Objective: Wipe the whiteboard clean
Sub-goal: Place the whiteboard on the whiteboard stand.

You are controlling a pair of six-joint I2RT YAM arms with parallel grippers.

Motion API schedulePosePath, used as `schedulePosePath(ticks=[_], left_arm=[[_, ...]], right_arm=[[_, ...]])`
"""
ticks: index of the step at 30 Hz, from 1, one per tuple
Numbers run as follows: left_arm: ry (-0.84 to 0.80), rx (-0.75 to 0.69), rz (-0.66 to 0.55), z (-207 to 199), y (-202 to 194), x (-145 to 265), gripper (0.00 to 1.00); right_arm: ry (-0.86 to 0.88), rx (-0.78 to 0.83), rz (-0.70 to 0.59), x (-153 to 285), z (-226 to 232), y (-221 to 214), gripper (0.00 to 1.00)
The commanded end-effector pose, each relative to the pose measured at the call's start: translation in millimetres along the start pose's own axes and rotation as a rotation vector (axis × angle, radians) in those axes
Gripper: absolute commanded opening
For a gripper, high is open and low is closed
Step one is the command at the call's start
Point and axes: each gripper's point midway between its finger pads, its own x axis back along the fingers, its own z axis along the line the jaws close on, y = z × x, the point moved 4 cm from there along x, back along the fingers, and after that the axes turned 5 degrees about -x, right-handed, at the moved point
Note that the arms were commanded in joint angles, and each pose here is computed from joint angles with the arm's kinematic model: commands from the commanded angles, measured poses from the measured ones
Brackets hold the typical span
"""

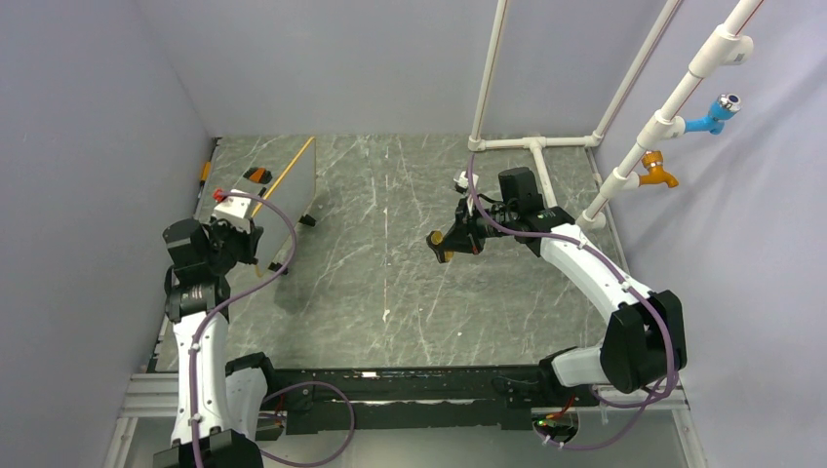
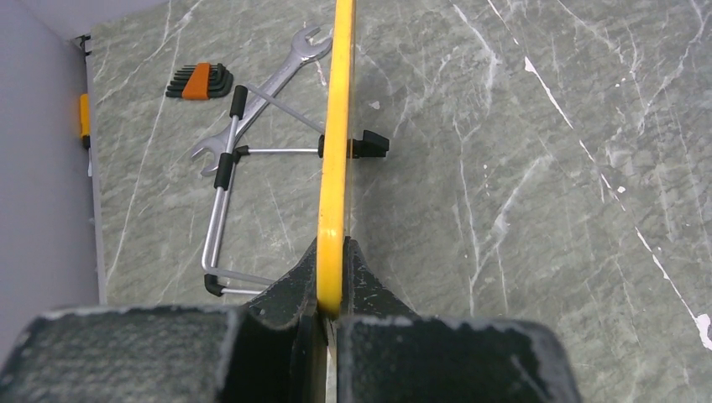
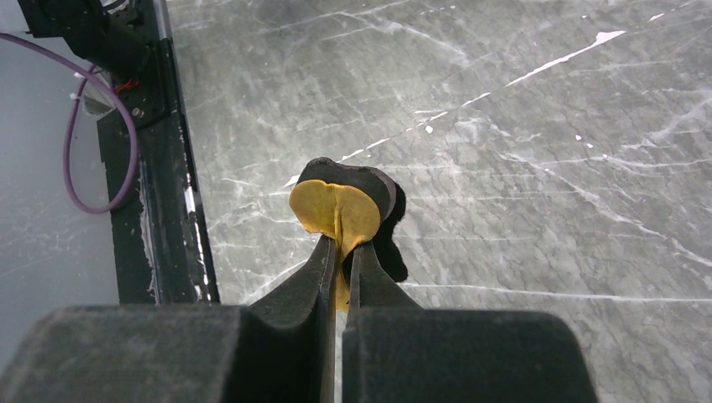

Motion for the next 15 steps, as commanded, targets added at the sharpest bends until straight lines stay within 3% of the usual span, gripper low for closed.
schedulePosePath(ticks=[1, 15], left_arm=[[0.043, -0.116, -0.153, 12, 36, 3, 0.0], [0.122, -0.1, -0.071, 26, 7, -9, 0.0]], right_arm=[[0.041, 0.054, -0.028, 1, 5, 6, 0.0], [0.043, 0.065, -0.036, 3, 8, 8, 0.0]])
